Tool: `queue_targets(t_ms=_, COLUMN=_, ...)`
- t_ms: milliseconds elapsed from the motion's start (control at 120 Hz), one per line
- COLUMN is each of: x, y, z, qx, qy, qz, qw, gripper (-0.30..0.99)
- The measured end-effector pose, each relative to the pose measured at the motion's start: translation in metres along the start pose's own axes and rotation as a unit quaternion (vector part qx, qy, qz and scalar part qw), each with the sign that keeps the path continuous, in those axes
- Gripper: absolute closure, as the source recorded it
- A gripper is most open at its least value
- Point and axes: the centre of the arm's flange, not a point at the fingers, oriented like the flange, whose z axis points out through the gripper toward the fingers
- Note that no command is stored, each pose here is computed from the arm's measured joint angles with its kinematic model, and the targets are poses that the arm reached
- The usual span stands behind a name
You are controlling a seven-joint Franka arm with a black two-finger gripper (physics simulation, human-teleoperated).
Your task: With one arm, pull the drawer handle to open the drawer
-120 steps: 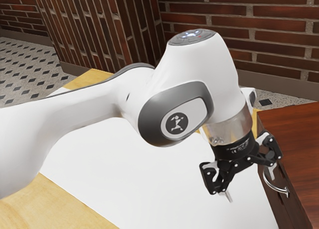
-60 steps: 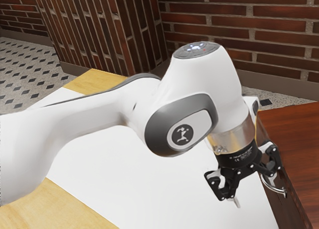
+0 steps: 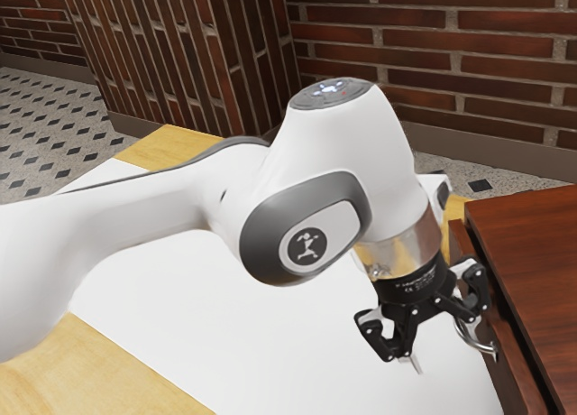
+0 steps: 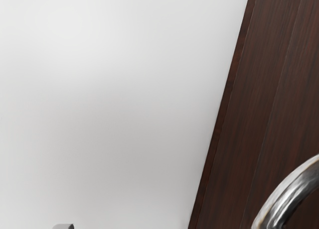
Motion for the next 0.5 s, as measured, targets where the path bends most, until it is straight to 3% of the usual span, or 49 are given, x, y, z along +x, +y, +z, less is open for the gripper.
queue_targets(t_ms=500, x=0.011, y=-0.037, z=-0.014, qx=-0.005, qy=0.004, qz=0.006, qw=1.000, gripper=0.27)
